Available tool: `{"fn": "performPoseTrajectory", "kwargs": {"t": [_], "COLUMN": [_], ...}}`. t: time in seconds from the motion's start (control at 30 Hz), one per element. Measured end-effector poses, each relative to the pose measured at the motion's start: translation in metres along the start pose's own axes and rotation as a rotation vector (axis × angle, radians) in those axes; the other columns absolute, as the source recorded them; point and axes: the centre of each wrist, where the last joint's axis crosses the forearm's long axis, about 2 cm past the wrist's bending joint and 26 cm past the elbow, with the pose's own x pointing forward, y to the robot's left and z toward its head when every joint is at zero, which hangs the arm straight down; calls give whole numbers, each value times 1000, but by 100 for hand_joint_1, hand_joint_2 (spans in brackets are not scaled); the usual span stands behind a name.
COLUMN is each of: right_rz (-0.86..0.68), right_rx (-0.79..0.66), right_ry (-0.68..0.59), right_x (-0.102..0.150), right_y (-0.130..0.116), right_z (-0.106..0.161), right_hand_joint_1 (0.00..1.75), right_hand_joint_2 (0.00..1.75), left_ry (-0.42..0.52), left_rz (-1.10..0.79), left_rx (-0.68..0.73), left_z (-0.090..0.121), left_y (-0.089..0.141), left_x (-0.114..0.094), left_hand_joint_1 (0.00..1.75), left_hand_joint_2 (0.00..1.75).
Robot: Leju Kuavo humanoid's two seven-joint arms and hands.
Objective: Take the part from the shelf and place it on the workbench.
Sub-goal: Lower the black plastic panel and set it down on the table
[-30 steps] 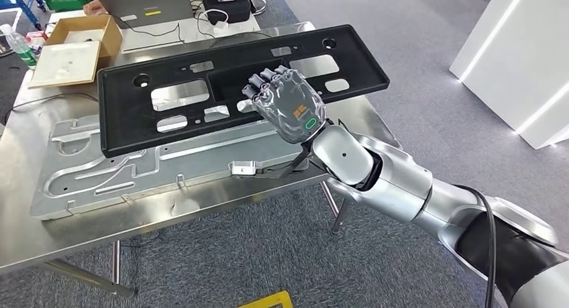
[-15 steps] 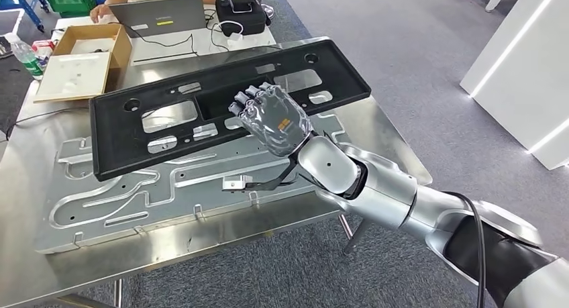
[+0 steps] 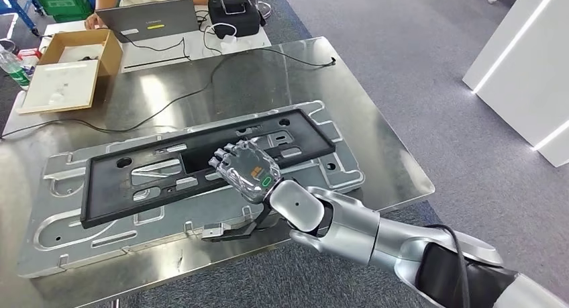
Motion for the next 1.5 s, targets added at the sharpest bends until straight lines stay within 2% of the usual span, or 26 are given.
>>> {"fn": "performPoseTrajectory", "kwargs": {"t": [0.17, 0.4, 0.53, 0.6, 0.73, 1.1, 1.5], "right_rz": [-51, -68, -85, -92, -98, -102, -116], "right_rx": [84, 159, 205, 220, 252, 282, 199], "right_ry": [22, 49, 71, 80, 99, 131, 102], "right_x": [9, 13, 16, 19, 23, 21, 27], "right_y": [32, 53, 67, 71, 80, 89, 72], "right_z": [3, 3, 4, 4, 6, 12, 9], "right_hand_joint_1": [175, 175, 0, 0, 0, 0, 0], "right_hand_joint_2": [175, 175, 0, 0, 0, 0, 0], "left_ry": [-2, -2, 5, 13, 25, 35, 45], "left_rz": [2, 6, 14, 23, 37, 75, 89], "left_rx": [-1, 1, 0, -6, -7, -5, 1], "left_z": [0, 0, 0, 0, 0, 0, 0], "left_y": [0, 0, 0, 0, 1, 1, 2], "left_x": [1, 1, 1, 0, 0, -1, -2], "left_hand_joint_1": [0, 0, 0, 0, 0, 0, 0], "left_hand_joint_2": [175, 175, 175, 175, 0, 0, 0]}}
